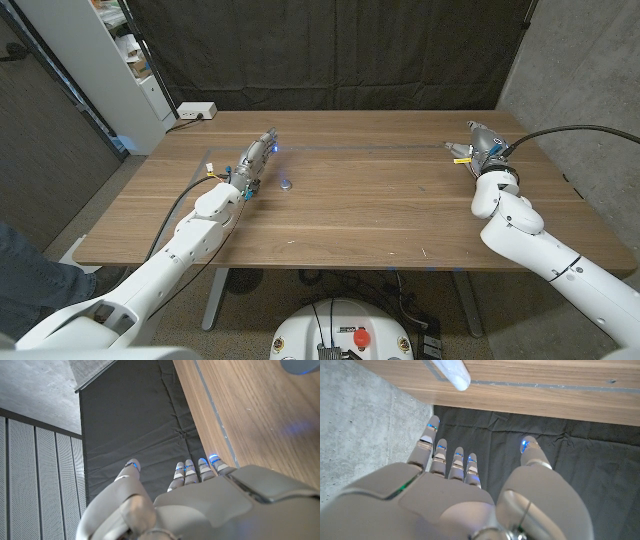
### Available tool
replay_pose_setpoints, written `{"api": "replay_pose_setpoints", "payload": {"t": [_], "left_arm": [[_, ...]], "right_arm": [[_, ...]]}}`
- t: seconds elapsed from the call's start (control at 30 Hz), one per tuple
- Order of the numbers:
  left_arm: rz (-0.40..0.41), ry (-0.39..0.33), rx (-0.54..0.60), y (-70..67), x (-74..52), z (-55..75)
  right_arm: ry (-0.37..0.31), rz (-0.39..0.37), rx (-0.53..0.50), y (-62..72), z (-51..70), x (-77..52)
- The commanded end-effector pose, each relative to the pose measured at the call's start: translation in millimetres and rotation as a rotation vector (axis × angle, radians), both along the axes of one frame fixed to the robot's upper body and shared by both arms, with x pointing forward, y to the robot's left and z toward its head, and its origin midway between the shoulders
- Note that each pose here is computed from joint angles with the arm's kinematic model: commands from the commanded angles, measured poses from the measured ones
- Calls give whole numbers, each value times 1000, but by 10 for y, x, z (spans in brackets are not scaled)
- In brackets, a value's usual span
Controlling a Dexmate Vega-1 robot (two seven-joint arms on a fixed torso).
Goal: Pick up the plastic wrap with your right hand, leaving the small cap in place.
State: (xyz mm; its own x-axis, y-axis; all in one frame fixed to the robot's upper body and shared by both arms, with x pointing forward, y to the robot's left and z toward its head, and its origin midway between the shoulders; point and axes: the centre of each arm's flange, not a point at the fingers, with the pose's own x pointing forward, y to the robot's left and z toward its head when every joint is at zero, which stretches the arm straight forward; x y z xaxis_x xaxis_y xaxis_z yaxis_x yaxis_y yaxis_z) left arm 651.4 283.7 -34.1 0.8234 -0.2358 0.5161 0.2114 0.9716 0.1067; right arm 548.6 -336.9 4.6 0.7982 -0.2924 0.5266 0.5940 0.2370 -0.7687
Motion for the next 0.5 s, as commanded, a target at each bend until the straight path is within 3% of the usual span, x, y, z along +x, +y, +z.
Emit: {"api": "replay_pose_setpoints", "payload": {"t": [0.03, 0.5], "left_arm": [[4, 1, -3, 11, -21, -17], [6, 16, 7, -17, -9, -50]], "right_arm": [[24, -34, 19, -142, -66, 72], [25, -8, 3, -302, -189, 111]]}}
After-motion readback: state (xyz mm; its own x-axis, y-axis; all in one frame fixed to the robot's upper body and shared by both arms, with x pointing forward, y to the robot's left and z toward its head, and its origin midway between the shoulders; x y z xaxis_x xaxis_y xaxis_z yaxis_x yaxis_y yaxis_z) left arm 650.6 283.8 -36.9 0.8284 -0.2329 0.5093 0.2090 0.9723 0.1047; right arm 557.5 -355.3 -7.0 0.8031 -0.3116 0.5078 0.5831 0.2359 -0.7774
